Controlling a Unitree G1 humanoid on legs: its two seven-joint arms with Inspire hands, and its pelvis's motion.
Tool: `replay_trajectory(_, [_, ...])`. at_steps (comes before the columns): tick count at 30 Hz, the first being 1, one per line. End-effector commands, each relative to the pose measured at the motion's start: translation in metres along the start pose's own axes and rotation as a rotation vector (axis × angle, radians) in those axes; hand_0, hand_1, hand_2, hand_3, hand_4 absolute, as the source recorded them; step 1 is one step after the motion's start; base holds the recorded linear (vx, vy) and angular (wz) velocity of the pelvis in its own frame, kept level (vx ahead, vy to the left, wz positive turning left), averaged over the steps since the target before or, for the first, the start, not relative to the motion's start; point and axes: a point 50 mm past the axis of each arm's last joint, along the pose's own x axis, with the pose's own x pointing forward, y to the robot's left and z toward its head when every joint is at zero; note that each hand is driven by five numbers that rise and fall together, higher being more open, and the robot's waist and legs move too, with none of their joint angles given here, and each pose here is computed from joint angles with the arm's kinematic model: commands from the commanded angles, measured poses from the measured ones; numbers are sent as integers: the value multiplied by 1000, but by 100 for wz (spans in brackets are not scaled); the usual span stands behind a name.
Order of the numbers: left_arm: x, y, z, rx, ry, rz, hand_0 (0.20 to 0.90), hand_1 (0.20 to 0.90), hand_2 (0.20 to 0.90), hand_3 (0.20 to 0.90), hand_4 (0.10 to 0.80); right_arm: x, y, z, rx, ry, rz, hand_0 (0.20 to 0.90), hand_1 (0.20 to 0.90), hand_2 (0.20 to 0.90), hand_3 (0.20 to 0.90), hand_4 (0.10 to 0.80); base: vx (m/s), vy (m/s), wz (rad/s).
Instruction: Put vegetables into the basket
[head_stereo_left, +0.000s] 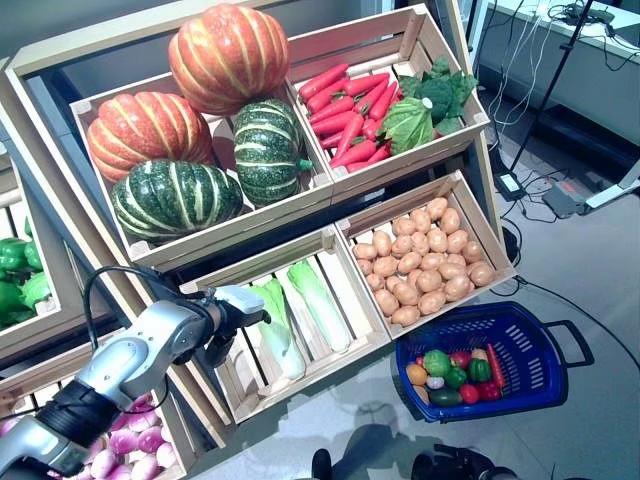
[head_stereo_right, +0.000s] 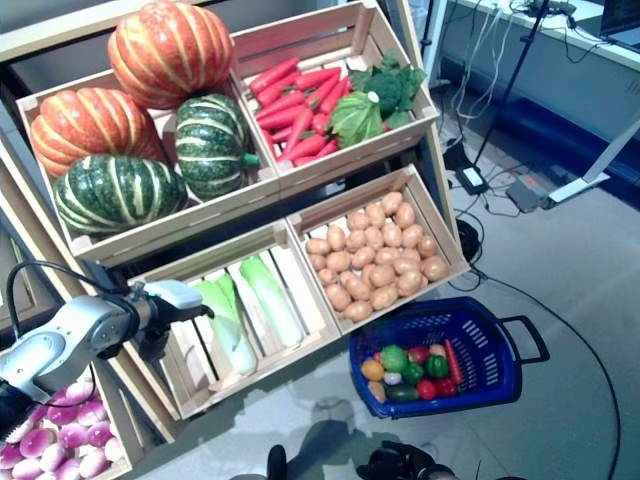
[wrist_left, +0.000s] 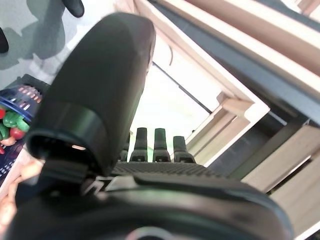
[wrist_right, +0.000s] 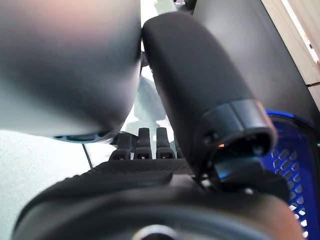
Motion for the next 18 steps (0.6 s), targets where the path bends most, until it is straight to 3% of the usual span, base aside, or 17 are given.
replay_trajectory(1, [-24, 63, -45, 111, 217, 367, 900, 900, 900, 900, 800, -2, -9, 15, 1, -77, 0, 900, 900, 900, 900, 800, 0, 0, 0])
replay_trajectory(10, [-15, 79, -69, 220, 253, 796, 900, 900, 900, 900, 800, -8, -17, 73, -68, -268, 22, 900, 900, 900, 900, 800, -93, 33, 0])
replay_trajectory(18, [-18, 95, -94, 287, 345, 982, 900, 900, 900, 900, 800, -16, -21, 112, -82, -388, 11, 900, 900, 900, 900, 800, -133, 24, -4])
